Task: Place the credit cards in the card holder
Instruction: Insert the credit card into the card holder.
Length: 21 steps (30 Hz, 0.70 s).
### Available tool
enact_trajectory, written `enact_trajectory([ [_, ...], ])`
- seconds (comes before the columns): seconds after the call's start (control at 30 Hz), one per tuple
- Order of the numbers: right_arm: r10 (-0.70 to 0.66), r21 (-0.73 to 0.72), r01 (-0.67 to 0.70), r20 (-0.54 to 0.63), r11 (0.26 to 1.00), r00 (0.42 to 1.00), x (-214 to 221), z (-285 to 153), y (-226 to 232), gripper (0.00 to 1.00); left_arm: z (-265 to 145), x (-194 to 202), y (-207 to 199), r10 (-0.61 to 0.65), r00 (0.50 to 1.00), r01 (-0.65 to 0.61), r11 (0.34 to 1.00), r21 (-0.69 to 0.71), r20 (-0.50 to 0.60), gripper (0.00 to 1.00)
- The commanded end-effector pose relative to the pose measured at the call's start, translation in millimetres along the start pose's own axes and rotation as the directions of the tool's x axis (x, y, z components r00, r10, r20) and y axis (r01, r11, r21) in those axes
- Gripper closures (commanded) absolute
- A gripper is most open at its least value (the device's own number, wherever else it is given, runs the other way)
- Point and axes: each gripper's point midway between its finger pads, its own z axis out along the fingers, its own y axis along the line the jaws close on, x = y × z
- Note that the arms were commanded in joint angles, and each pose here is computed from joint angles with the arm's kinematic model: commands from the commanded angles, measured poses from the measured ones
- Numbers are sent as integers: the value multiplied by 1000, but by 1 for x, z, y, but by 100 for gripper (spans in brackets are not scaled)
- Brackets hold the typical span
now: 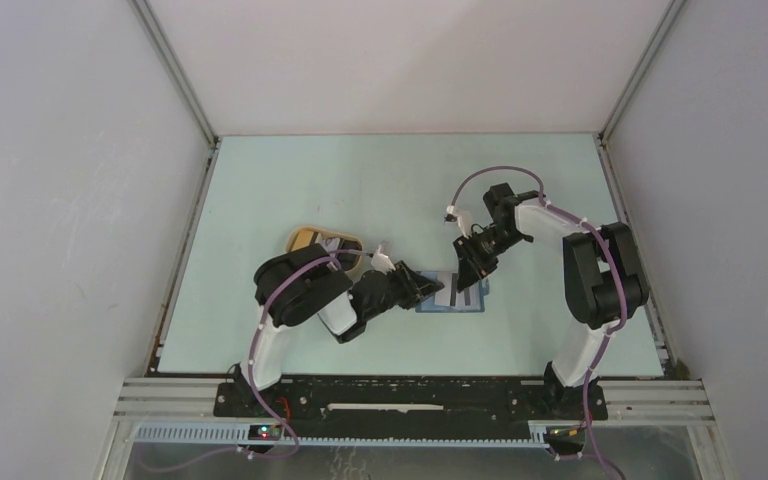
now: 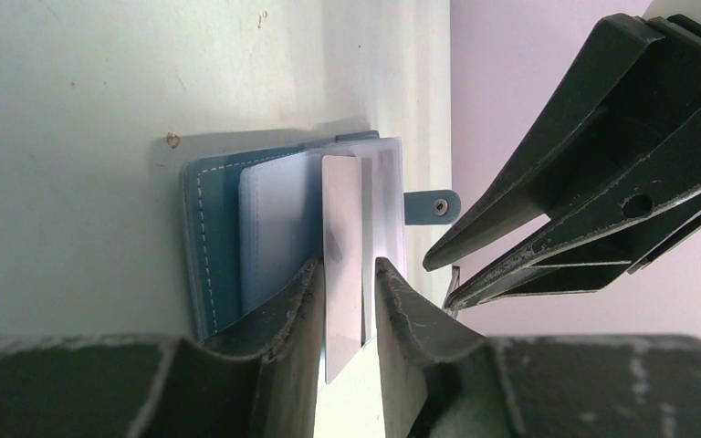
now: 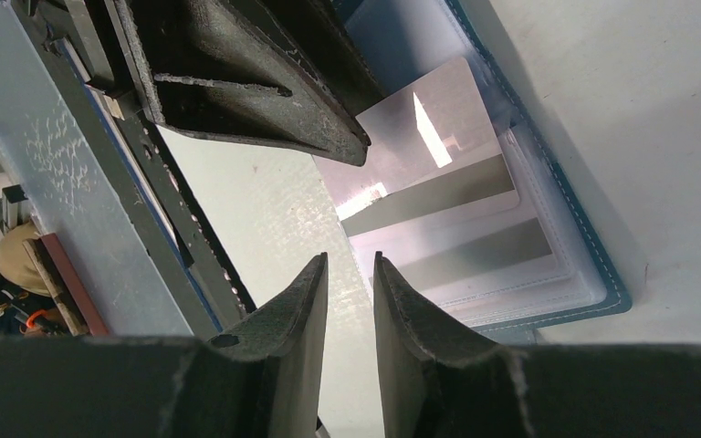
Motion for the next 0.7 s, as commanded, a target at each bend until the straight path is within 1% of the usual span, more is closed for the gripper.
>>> enact_trajectory([
  [0.0, -53, 5, 53, 45, 999, 998, -15, -11, 6, 66, -2, 5, 0, 38, 999, -38, 999, 7, -17, 68],
  [0.2, -49, -2, 49, 54, 999, 997, -17, -12, 7, 66, -3, 5, -1, 42, 999, -41, 999, 10, -20, 68],
  [0.5, -19, -74, 29, 125, 997, 992, -26, -20, 19, 66, -3, 6, -2, 41, 999, -41, 999, 14, -20, 67],
  [0.67, -1, -86, 14, 149, 996, 989, -32, -19, 20, 67, -4, 6, -1, 40, 999, -39, 999, 16, -18, 67],
])
